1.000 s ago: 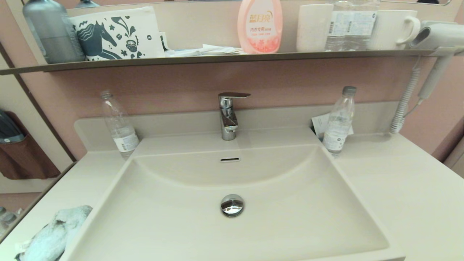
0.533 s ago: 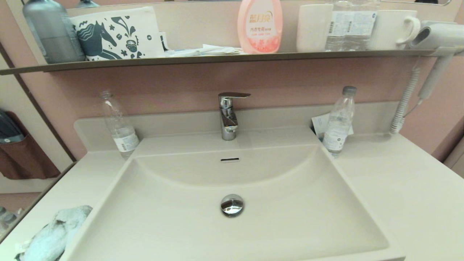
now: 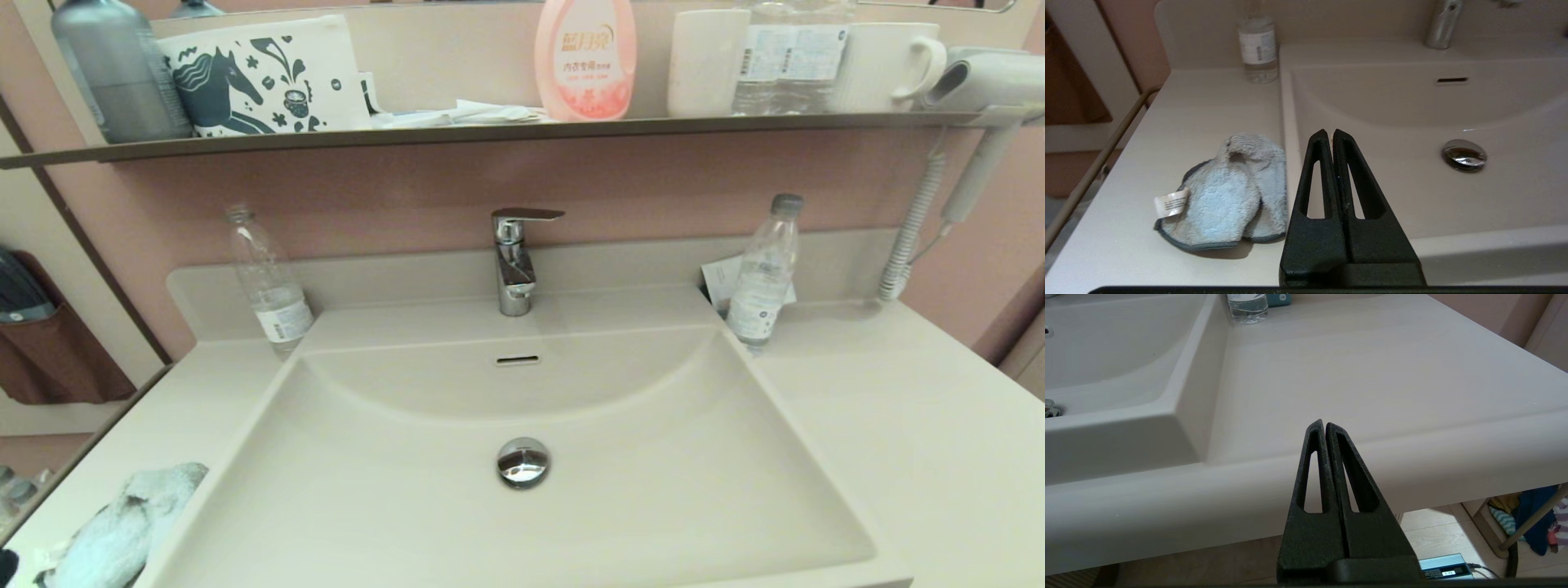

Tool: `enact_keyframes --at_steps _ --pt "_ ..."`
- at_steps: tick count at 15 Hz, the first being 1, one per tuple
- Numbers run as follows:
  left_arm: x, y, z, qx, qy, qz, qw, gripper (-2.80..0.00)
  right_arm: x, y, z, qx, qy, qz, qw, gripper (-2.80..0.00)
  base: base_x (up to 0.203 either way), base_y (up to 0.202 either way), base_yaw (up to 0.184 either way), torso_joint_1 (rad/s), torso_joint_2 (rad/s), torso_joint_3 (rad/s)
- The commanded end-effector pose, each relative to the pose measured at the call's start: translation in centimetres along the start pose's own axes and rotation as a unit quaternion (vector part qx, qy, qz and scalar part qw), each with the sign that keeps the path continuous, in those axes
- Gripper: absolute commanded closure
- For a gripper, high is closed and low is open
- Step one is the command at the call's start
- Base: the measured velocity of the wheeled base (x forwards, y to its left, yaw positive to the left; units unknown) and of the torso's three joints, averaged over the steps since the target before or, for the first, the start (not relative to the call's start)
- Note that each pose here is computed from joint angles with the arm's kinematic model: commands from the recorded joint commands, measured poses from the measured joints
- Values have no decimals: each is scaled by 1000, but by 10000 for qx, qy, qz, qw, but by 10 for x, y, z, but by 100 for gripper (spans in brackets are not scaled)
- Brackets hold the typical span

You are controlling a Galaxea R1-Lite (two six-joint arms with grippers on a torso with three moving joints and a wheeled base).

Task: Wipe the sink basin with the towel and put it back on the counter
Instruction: Pick up the cloth

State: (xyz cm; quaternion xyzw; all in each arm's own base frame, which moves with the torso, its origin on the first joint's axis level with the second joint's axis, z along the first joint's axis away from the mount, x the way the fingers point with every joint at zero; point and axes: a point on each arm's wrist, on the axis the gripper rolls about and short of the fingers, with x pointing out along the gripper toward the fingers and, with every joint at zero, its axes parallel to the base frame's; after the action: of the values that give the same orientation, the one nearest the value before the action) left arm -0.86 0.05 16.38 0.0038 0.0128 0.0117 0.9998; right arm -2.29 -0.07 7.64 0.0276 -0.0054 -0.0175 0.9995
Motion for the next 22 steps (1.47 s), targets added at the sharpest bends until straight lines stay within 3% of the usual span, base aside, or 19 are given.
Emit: enact_keyframes --at_steps 1,3,4,6,10,12,16,18,19,22 --pt "24 1 28 55 817 248 9963 0 0 0 0 0 3 0 10000 0 0 0 0 0 0 0" --pt "28 2 55 120 1398 492 9889 0 0 0 0 0 3 0 10000 0 0 0 0 0 0 0" --pt "27 3 67 170 1860 591 9806 0 0 0 0 0 3 0 10000 0 0 0 0 0 0 0" --pt "38 3 74 275 2857 675 9555 0 0 0 0 0 3 0 10000 0 0 0 0 0 0 0" --pt "79 2 65 203 3970 546 9160 0 0 0 0 0 3 0 10000 0 0 0 0 0 0 0" --pt "100 3 63 -29 4318 402 9011 0 0 0 0 0 3 0 10000 0 0 0 0 0 0 0" --pt "136 16 65 -741 4671 179 8809 0 0 0 0 0 3 0 10000 0 0 0 0 0 0 0" --pt "142 26 63 -918 4725 289 8761 0 0 0 0 0 3 0 10000 0 0 0 0 0 0 0" --pt "146 31 65 -906 4706 313 8771 -280 0 0 0 0 3 0 10000 0 0 0 0 0 0 0" --pt "155 43 70 -1000 4670 561 8768 -280 0 0 0 0 3 0 10000 0 0 0 0 0 0 0"
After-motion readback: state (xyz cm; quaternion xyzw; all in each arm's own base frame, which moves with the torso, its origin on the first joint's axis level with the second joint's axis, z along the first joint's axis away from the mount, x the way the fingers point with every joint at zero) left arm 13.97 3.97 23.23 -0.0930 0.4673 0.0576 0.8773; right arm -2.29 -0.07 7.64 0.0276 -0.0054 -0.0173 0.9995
